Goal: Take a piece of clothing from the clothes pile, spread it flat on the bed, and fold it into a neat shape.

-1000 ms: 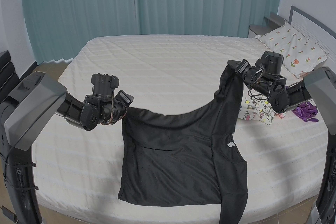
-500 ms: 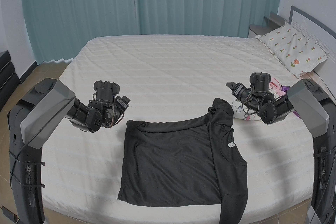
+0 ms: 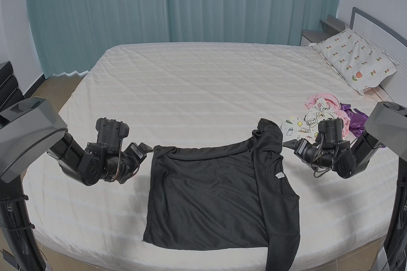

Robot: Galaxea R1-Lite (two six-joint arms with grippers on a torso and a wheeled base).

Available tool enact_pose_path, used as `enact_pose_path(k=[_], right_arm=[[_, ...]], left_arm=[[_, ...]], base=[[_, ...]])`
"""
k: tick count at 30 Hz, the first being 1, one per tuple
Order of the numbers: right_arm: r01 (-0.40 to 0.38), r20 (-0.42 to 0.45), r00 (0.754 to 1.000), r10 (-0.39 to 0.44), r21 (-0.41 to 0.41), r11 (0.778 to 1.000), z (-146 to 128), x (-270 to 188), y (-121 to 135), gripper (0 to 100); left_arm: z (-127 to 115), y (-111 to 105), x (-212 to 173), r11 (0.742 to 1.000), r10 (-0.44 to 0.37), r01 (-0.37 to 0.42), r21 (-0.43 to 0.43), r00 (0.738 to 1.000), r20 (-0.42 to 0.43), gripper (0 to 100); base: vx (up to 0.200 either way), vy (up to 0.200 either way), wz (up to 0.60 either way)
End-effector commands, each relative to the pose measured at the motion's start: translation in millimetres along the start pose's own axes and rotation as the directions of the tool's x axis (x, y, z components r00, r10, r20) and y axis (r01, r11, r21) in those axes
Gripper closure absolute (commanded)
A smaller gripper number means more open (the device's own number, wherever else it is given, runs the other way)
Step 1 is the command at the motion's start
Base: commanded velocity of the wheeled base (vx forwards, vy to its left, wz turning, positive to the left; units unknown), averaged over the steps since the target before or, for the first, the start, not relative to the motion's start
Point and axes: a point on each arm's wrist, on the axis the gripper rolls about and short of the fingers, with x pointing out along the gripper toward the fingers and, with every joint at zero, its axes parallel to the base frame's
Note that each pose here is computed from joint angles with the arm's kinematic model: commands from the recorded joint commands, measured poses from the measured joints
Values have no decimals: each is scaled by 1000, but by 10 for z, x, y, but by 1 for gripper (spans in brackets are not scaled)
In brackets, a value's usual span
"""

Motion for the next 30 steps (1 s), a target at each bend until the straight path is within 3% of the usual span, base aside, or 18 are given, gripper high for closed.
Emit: enact_pose_path(k=[1,5,12,17,23,30], right_arm=[[15,-56,998,-13,27,1000,-226,-401,-168,0],[-1,-43,999,5,86,996,-414,-612,-302,0],[-30,-134,990,41,89,996,-595,-733,-415,0],[-32,-141,989,45,96,995,-597,-726,-427,0],[-18,-155,987,33,97,995,-630,-674,-466,0],[-57,-123,990,67,85,995,-669,-600,-466,0]], left_arm=[[-233,77,-600,995,-104,104,2,993,-63,0],[-517,277,-723,995,-93,96,15,989,-118,0],[-603,405,-721,998,-50,54,21,988,-148,0],[-659,461,-605,999,-15,21,32,986,-168,0],[-795,488,-425,998,3,9,62,983,-184,0],[-970,555,-191,985,73,-52,164,990,-124,0]], base=[[0,0,0],[-150,0,0],[-200,0,0],[-200,0,0],[0,0,0],[0,0,0]])
